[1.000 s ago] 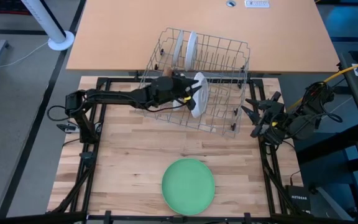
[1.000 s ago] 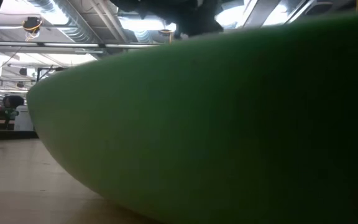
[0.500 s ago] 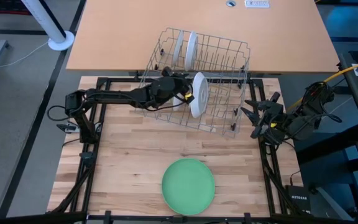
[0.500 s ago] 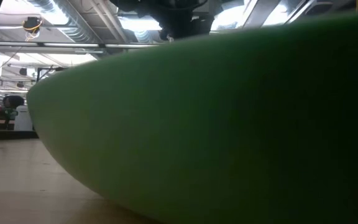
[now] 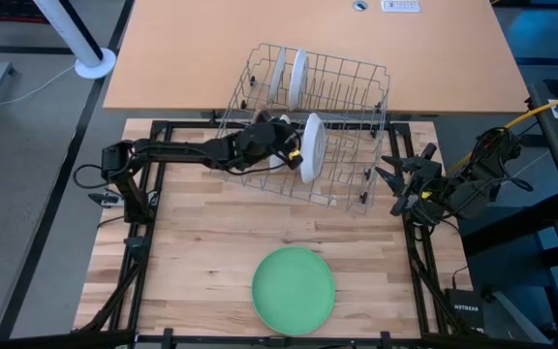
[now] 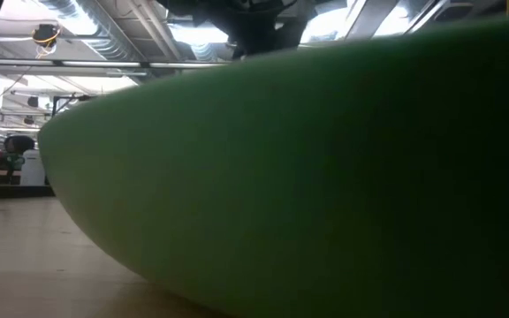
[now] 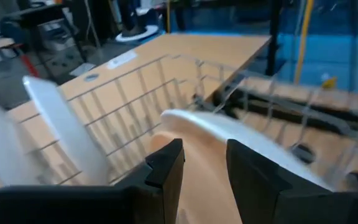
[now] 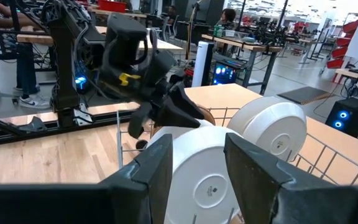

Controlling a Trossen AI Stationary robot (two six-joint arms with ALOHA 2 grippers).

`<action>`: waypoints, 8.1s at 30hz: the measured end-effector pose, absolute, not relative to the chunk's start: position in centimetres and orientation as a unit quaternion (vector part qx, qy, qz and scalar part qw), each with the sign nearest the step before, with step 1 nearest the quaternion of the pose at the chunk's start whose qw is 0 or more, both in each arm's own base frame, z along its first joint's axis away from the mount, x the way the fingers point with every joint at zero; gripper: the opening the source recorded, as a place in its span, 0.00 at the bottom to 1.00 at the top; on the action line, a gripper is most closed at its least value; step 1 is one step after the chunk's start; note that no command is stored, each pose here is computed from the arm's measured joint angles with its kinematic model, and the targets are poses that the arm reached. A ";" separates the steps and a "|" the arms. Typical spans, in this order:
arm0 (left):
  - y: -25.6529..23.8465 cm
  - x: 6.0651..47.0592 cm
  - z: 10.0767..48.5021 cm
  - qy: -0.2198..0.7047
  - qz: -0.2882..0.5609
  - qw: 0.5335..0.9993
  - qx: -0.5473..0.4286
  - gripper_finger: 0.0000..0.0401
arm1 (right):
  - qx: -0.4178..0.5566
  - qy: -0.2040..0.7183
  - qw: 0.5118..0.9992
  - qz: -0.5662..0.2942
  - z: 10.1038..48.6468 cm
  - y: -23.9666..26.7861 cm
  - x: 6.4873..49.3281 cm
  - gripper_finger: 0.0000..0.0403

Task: Sort dishes
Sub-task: Put the white plate into the gray dishwasher rack, then put the green plate into the gray dishwasher rack

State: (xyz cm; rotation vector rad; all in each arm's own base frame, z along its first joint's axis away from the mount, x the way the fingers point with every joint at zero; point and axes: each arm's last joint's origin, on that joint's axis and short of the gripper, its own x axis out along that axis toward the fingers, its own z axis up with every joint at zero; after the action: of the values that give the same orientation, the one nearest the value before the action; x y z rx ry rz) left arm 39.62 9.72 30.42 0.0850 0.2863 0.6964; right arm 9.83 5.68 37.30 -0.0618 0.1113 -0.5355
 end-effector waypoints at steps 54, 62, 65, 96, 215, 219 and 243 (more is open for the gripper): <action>9.1 40.8 28.8 0.162 0.312 0.933 0.077 0.29 | -0.082 0.103 0.958 -0.254 35.0 9.1 13.3 0.38; 8.0 41.5 28.9 0.129 0.298 0.943 0.070 0.29 | -0.085 0.104 0.957 -0.258 34.9 9.3 13.5 0.38; 7.9 42.1 28.3 0.129 0.296 0.944 0.070 0.29 | -0.085 0.104 0.957 -0.258 34.9 9.3 13.5 0.38; 6.1 45.5 28.1 0.123 0.263 0.949 0.125 0.29 | 0.159 0.042 0.921 -0.354 33.9 7.3 15.3 0.38; -25.9 31.5 23.4 0.339 -0.110 0.909 0.216 0.29 | 0.175 0.294 0.917 -0.205 30.8 7.2 18.0 0.38; -25.8 30.6 21.4 0.364 -0.121 0.893 0.237 0.29 | 0.177 0.293 0.922 -0.178 30.1 9.3 18.8 0.38; -24.5 30.3 14.4 0.408 -0.177 0.836 0.321 0.29 | 0.210 0.249 0.939 -0.109 29.1 14.0 21.3 0.38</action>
State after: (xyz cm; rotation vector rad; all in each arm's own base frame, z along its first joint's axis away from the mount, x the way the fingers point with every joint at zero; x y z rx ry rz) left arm 30.32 -24.53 14.43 0.6798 0.8647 -0.3744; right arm 21.30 13.99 29.07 0.4290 0.5089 -0.2225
